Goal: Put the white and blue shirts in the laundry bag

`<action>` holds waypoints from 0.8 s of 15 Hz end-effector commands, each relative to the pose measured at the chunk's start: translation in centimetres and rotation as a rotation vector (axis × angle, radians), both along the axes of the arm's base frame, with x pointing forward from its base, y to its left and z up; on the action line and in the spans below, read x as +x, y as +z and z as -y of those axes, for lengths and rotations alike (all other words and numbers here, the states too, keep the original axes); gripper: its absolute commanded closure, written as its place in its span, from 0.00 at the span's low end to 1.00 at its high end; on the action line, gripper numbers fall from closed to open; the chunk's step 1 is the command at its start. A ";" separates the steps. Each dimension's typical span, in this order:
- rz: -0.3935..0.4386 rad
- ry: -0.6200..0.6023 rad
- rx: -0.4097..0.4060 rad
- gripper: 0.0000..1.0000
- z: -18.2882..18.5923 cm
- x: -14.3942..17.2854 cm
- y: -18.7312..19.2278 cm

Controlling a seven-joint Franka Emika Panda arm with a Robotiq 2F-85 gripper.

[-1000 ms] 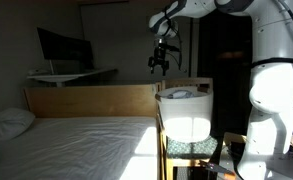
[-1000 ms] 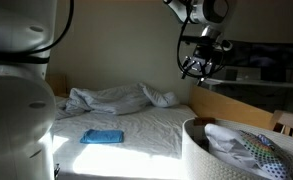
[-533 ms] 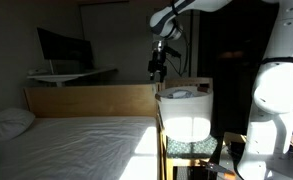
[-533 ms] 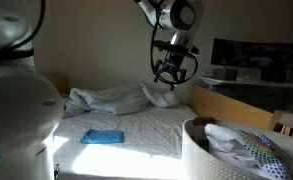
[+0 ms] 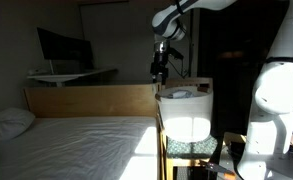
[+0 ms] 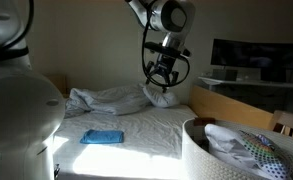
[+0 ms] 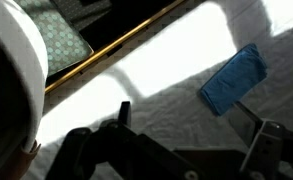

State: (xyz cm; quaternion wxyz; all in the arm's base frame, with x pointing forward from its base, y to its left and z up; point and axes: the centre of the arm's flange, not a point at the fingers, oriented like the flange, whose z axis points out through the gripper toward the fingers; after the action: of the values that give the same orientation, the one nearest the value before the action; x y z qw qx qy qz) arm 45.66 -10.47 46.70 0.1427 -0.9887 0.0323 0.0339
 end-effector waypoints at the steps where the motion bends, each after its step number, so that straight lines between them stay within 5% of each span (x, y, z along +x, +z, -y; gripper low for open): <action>1: 0.014 -0.007 -0.017 0.00 -0.3 -0.5 -0.6; 12: 0.229 0.311 -0.108 0.00 -15.5 2.3 -2.8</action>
State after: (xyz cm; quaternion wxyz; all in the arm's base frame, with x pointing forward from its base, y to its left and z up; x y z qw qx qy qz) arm 48.07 1.96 45.24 0.0953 -0.9907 -0.0908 -0.0338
